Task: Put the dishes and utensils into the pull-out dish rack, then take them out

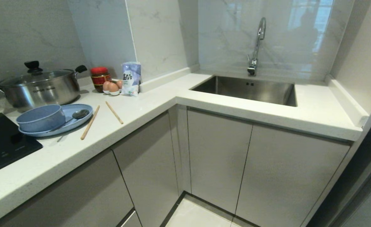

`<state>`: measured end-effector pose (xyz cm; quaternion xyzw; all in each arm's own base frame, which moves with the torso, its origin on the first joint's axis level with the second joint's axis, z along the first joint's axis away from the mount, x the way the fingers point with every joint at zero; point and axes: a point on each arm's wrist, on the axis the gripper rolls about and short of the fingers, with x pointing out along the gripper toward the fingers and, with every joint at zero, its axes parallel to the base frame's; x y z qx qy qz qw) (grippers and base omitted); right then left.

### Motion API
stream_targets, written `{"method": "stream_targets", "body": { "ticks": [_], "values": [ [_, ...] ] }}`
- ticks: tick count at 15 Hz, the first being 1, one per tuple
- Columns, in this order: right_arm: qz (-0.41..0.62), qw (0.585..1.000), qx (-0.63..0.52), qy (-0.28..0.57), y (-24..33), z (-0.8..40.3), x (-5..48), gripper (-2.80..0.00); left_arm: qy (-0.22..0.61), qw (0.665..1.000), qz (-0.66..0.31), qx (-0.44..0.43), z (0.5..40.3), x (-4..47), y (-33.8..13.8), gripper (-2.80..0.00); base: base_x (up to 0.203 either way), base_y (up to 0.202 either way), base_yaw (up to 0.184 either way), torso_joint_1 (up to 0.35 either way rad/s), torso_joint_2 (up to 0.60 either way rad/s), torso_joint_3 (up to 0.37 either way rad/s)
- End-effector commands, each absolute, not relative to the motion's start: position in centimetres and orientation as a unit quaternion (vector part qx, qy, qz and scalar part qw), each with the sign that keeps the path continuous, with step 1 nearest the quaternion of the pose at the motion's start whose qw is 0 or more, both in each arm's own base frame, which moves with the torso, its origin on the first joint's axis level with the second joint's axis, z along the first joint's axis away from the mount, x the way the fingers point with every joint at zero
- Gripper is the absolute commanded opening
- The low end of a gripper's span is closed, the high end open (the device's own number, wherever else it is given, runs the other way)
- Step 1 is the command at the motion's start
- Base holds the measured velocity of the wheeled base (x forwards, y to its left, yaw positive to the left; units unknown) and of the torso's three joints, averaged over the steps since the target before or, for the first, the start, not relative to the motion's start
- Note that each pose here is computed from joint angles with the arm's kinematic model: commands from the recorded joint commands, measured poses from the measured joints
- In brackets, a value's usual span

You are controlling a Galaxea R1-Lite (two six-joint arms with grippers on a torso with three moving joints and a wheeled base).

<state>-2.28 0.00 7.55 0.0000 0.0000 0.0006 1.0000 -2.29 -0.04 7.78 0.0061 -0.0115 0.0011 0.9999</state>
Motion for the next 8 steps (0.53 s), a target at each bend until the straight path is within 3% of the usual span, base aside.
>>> {"method": "stream_targets", "body": {
  "ticks": [1, 4, 8],
  "values": [
    [0.001, 1.0, 0.0, 0.0, 0.0, 7.55, -2.28, -2.8, -0.004, 1.0, 0.002, 0.006, 7.4, -2.17, -0.03, -2.8, 0.0, 0.0, 0.0, 0.007, 0.0, 0.193],
    [0.001, 1.0, 0.0, 0.0, 0.0, 7.55, -2.28, -2.8, -0.004, 1.0, 0.001, 0.007, 7.4, -2.17, -0.04, -2.8, 0.0, 0.0, 0.0, 0.002, 0.0, 0.185],
    [0.001, 1.0, 0.0, 0.0, 0.0, 7.55, -2.28, -2.8, -0.004, 1.0, 0.001, 0.006, 7.4, -2.17, -0.04, -2.8, 0.0, 0.0, 0.0, 0.002, 0.0, 0.045]
  ]
}}
